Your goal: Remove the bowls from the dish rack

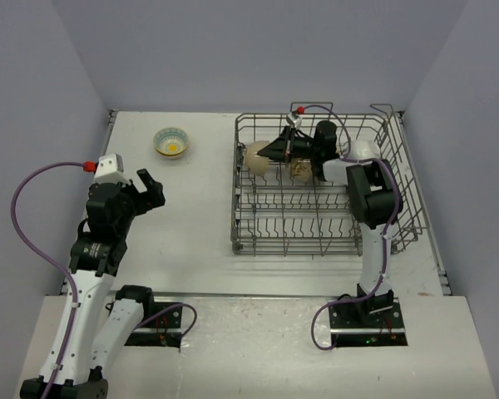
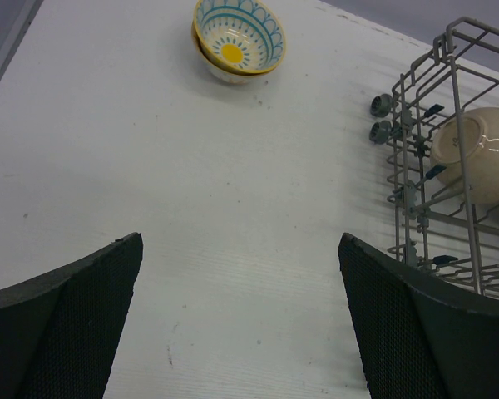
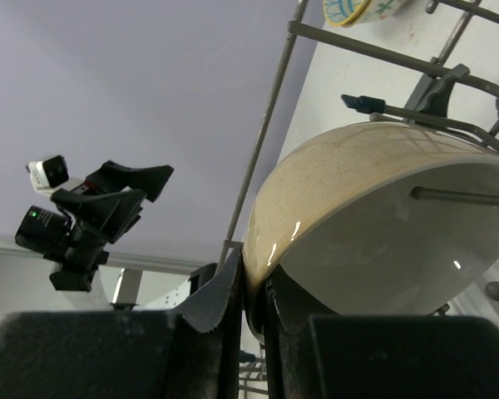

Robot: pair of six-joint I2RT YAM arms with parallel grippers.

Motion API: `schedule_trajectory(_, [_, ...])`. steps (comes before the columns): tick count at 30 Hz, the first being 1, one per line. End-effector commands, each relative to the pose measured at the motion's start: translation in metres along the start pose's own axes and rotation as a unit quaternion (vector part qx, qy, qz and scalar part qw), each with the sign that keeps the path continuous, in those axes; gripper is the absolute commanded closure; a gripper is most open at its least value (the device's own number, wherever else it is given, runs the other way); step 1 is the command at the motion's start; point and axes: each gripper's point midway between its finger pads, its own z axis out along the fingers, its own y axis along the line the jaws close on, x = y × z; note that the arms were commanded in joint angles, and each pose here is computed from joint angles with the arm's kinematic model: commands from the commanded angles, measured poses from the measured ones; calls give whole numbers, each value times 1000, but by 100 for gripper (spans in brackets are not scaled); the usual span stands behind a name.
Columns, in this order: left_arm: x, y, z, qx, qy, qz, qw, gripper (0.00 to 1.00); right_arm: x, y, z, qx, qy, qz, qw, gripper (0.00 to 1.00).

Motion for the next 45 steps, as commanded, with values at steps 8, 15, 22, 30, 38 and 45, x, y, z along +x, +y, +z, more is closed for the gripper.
schedule_trajectory(8, [-6,-4,0,12,-16,9,1000,0,-2,124,-14,-100,16,-181,978,100])
schedule_trajectory(15, [-5,-4,0,11,-15,9,1000,0,0,136,-17,-104,17,-190,976,100])
schedule_trajectory(22, [-8,-7,3,13,-12,4,1000,0,20,145,-23,-61,30,-272,960,100])
schedule_trajectory(30, [-63,-86,-2,164,12,-19,986,0,111,181,-42,199,42,-557,805,100])
schedule_trajectory(38, [-119,-210,-30,311,45,20,949,0,178,185,-66,244,98,-679,685,100])
schedule_trajectory(45, [-62,-267,-40,313,121,103,936,0,204,169,-78,300,153,-718,610,100])
